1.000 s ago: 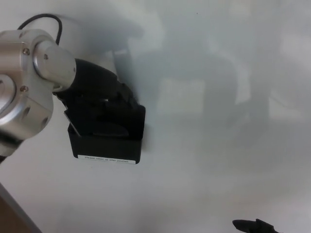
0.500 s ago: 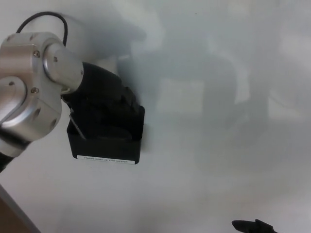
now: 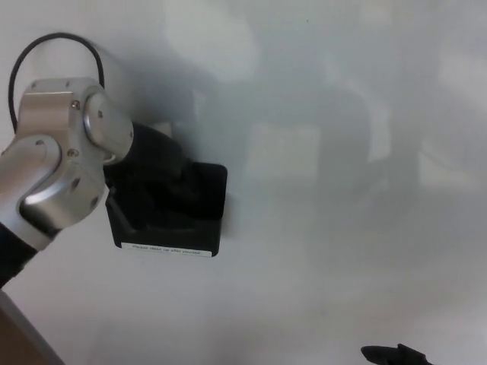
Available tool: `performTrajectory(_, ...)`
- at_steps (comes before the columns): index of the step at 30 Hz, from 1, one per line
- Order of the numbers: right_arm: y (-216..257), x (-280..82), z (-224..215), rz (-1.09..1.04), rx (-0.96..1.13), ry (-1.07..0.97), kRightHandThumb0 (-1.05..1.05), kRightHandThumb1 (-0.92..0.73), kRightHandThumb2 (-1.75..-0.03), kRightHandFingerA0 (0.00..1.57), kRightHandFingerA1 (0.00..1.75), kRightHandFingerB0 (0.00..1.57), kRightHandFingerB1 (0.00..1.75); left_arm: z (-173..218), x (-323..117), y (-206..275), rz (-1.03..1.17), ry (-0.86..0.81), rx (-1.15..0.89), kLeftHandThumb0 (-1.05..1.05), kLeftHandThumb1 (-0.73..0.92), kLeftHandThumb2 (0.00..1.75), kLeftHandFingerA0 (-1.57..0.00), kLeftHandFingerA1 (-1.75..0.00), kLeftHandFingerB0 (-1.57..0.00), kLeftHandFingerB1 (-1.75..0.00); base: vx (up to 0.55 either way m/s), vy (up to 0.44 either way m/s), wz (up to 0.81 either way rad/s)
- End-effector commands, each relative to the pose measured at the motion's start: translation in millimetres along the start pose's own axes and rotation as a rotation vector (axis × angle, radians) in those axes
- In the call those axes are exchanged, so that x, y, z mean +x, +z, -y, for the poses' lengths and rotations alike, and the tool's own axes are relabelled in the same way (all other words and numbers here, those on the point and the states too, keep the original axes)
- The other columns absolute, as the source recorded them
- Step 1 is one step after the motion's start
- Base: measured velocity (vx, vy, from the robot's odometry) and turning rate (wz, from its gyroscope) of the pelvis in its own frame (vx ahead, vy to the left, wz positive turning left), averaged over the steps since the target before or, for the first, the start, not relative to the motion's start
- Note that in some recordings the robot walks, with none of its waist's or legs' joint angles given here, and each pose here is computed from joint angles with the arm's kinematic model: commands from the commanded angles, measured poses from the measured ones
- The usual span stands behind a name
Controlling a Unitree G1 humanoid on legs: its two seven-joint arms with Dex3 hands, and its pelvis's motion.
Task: A magnetic marker holder is on the left hand side of the white board, the robot put the index and middle finger into the opening of the container and pull off the magnetic holder and hand it to a human on the left hand side.
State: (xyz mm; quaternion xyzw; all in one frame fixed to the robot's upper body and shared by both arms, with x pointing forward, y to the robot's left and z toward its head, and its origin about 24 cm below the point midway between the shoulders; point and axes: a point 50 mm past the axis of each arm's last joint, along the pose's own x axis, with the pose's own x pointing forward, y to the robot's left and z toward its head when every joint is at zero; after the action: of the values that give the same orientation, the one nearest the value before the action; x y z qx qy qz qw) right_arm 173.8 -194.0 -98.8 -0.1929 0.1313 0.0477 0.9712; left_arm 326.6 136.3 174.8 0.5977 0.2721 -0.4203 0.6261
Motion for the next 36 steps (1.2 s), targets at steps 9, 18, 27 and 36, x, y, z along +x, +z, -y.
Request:
performTrajectory(9, -0.1, -0.6, 0.9, 0.001, 0.011, -0.022, -0.52, -0.75, -0.63, 0.8, 0.54, 0.67, 0.42, -1.4, 15.9, 23.6, 0.02, 0.087, 0.032, -0.95, 0.63, 0.96, 0.0, -0.09, 0.0, 0.0, 0.0, 0.0, 0.0)
performTrajectory(18, 0.8, 1.4, 0.2, 0.0, 0.0, -0.019, -0.5, -0.75, -0.63, 0.81, 0.57, 0.67, 0.42, 4.5, 27.7, 25.9, 0.033, 0.058, 0.007, -0.94, 0.6, 0.93, 0.0, -0.09, 0.0, 0.0, 0.0, 0.0, 0.0)
performTrajectory(27, 0.2, 1.2, 2.5, -0.004, 0.01, -0.024, -0.51, -0.76, -0.63, 0.79, 0.54, 0.68, 0.42, 21.1, 44.4, 14.7, -0.041, 0.009, 0.059, -0.93, 0.62, 0.94, 0.0, -0.13, 0.0, -0.02, 0.0, 0.0, 0.0)
performTrajectory(36, 0.7, 1.3, 2.8, 0.001, -0.002, -0.028, -0.51, -0.75, -0.63, 0.82, 0.55, 0.68, 0.42, 26.5, 47.2, -0.4, -0.132, 0.017, 0.106, -0.91, 0.59, 0.96, 0.0, -0.2, 0.0, -0.06, 0.0, 0.0, 0.0)
